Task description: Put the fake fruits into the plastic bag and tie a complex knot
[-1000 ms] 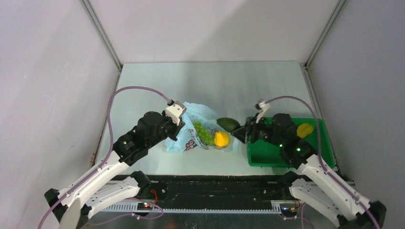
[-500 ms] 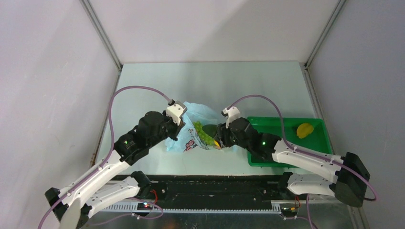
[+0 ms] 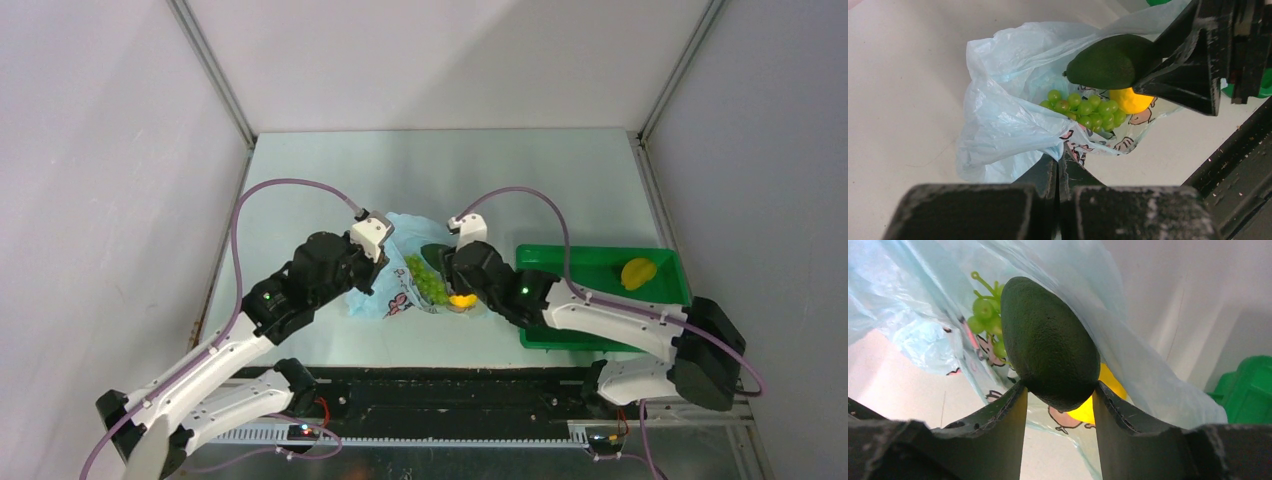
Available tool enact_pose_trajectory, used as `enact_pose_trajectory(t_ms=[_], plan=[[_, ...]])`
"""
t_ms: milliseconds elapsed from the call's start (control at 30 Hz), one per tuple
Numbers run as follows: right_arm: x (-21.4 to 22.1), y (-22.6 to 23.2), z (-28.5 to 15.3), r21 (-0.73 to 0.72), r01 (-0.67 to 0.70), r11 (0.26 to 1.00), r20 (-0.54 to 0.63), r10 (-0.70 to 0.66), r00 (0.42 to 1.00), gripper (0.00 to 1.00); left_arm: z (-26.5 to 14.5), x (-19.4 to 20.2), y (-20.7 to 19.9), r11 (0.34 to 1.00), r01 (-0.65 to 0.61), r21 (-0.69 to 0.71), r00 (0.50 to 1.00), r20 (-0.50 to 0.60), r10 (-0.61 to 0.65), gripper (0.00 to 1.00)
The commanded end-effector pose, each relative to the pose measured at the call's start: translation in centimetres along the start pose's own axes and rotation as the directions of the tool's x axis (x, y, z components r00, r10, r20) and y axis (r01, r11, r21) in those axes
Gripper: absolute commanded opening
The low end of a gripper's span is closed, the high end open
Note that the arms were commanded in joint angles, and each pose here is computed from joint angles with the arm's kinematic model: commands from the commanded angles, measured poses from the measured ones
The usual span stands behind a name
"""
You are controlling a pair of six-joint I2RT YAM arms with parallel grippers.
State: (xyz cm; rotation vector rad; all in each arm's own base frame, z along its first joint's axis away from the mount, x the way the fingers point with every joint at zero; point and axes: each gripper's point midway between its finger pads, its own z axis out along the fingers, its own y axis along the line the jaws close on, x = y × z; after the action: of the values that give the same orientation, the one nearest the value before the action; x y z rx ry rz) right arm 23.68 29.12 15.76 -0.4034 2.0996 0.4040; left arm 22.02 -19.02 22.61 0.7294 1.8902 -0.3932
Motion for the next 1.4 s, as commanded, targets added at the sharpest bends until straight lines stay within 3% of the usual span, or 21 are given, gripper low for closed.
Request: enact_pose_trajectory(t_ms=[0, 200, 500, 800, 1067, 1200, 1367], plan=[[-3.5, 1.3, 0.2, 0.055, 0.029, 0.998, 0.073, -0.033, 0.997, 0.33, 0.1, -0.8, 0.1, 1.0, 0.011, -0.003, 1.0, 0.029, -0.011, 0.0], [-2.9, 2.0, 2.6, 0.091, 0.055, 0.994, 0.035, -0.059, 0.998, 0.35, 0.1, -0.7, 0.0, 1.0, 0.012, 0.001, 1.0, 0.028, -0.012, 0.0], [-1.3, 0.2, 5.5, 0.142, -0.002, 0.99, -0.031, 0.006, 1.0, 0.38, -0.1, -0.8, 0.1, 1.0, 0.013, -0.004, 0.999, 0.033, -0.013, 0.0], [-2.1, 1.9, 4.6, 0.063, 0.01, 0.998, -0.016, -0.009, 1.0, 0.47, -0.1, -0.8, 0.2, 1.0, 0.011, -0.007, 0.999, 0.033, -0.011, 0.0], [-3.8, 3.4, 0.8, -0.022, 0.004, 1.0, 0.018, -0.004, 1.0, 0.54, -0.1, -0.7, 0.3, 1.0, 0.011, -0.015, 0.999, 0.03, -0.011, 0.0], [-4.5, 1.3, -1.4, 0.021, -0.026, 0.999, 0.043, 0.025, 0.999, 0.58, -0.1, -0.8, 0.4, 1.0, 0.011, -0.016, 0.999, 0.034, -0.01, 0.0], [-4.1, -5.6, -3.3, 0.204, -0.121, 0.971, 0.064, 0.11, 0.992, 0.71, -0.3, -1.0, 0.4, 1.0, 0.011, -0.016, 0.999, 0.041, -0.01, 0.0]])
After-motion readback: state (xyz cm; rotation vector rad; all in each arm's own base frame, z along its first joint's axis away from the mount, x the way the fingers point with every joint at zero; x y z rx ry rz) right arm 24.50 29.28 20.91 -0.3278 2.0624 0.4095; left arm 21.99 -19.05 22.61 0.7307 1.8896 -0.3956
